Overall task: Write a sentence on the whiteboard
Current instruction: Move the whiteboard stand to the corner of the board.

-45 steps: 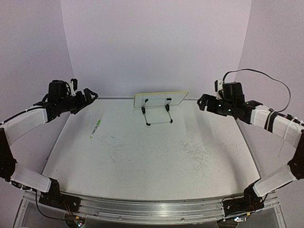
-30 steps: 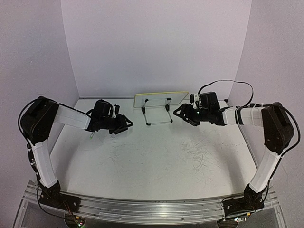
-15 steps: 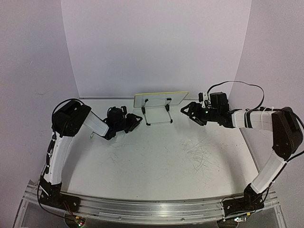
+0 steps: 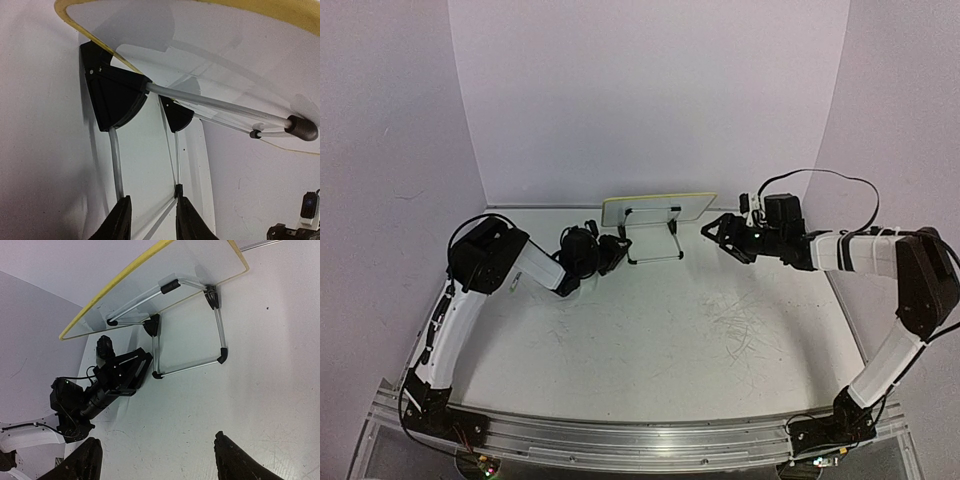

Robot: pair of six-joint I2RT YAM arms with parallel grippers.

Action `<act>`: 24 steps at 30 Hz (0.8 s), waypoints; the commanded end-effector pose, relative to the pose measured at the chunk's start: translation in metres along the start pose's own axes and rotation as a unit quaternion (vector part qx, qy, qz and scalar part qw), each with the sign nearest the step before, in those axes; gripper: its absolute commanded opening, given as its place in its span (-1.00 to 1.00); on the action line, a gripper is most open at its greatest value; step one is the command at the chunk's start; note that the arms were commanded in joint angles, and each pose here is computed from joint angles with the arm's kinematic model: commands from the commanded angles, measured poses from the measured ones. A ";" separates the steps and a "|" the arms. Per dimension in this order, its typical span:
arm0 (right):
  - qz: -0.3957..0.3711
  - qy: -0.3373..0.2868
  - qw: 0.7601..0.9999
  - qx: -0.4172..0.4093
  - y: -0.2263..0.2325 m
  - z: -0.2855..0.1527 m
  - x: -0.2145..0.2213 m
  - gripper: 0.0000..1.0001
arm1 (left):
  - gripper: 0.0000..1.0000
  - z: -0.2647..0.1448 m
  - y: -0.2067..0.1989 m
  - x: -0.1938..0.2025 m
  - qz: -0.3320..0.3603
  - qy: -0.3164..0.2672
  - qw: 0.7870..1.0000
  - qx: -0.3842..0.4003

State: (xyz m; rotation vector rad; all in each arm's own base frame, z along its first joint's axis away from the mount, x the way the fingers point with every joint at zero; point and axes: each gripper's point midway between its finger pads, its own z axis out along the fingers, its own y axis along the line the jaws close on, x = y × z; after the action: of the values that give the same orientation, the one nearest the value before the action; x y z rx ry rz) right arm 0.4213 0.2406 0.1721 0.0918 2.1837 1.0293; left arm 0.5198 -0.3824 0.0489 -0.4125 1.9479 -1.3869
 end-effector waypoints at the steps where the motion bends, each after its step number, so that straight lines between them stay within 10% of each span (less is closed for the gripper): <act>1: -0.015 -0.023 0.999 -0.022 0.015 -0.015 -0.011 0.56 | -0.49 0.006 0.013 0.015 -0.012 0.005 1.000 -0.015; 6: -0.014 -0.023 0.999 -0.016 0.012 -0.019 -0.006 0.56 | -0.67 0.005 0.011 0.024 -0.007 0.008 1.000 -0.018; 24: -0.011 -0.020 1.000 -0.010 0.006 -0.018 -0.001 0.56 | -0.15 -0.012 0.034 0.002 0.068 -0.037 0.982 -0.170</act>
State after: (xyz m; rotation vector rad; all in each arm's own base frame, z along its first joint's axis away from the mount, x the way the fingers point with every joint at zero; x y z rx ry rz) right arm 0.4070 0.2345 0.1670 0.0969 2.1965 1.0246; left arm 0.5061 -0.3556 0.0348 -0.4779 2.0315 -1.0077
